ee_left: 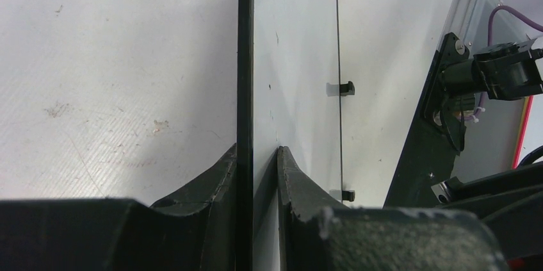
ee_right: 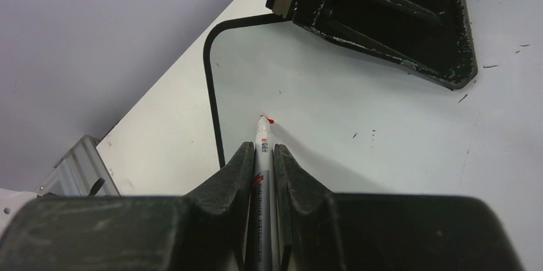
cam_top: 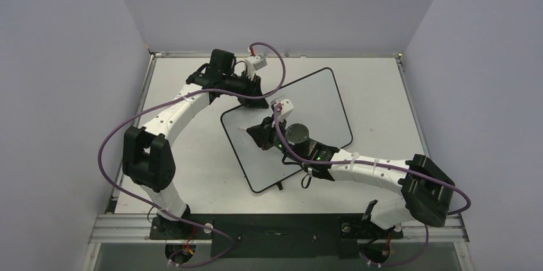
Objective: Write a sentence on the whiteboard
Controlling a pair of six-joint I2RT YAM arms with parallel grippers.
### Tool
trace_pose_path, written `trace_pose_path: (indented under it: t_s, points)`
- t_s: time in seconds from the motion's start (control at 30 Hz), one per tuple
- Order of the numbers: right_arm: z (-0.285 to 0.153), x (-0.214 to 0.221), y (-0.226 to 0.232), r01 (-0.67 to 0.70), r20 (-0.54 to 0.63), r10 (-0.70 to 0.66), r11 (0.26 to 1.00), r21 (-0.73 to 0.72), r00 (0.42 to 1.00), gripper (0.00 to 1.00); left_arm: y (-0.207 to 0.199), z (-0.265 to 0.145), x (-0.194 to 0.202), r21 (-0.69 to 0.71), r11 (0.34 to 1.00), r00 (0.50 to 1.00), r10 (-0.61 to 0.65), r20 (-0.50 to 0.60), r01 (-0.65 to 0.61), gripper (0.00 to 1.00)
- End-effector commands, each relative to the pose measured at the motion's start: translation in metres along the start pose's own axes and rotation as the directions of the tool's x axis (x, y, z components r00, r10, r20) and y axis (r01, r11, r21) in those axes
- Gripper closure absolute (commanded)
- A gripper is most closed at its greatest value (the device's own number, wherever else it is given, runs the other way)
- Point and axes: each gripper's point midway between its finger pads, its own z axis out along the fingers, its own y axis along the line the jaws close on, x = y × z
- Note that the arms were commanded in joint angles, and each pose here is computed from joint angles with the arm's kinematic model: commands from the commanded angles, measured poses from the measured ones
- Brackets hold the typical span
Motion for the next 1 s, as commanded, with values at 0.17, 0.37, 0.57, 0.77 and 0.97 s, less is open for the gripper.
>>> trace_pose_path:
  t_s: [0.17, 0.37, 0.57, 0.77, 0.97]
  points:
    - [0.010, 0.009, 0.000, 0.013, -0.018, -0.013, 1.000, 0.004, 1.000, 1.00, 0.023, 0.002, -0.005, -0.124, 0.979, 0.986, 0.164, 0.004, -0.162, 1.00]
    - [0.010, 0.027, -0.001, 0.017, -0.064, -0.017, 1.000, 0.002, 0.998, 1.00, 0.024, 0.002, -0.005, -0.128, 0.978, 0.986, 0.165, 0.002, -0.163, 1.00]
    - [0.005, 0.040, -0.002, 0.027, -0.095, -0.026, 1.000, 0.011, 0.995, 1.00, 0.024, 0.002, -0.004, -0.129, 0.978, 0.986, 0.165, 0.000, -0.164, 1.00]
    - [-0.003, 0.041, -0.014, 0.040, -0.094, -0.034, 0.997, 0.066, 0.995, 1.00, 0.025, 0.002, -0.004, -0.131, 0.978, 0.986, 0.164, -0.001, -0.163, 1.00]
    - [-0.009, 0.041, -0.024, 0.063, -0.100, -0.052, 0.993, 0.104, 0.994, 1.00, 0.025, 0.002, -0.003, -0.133, 0.978, 0.986, 0.164, -0.004, -0.163, 1.00]
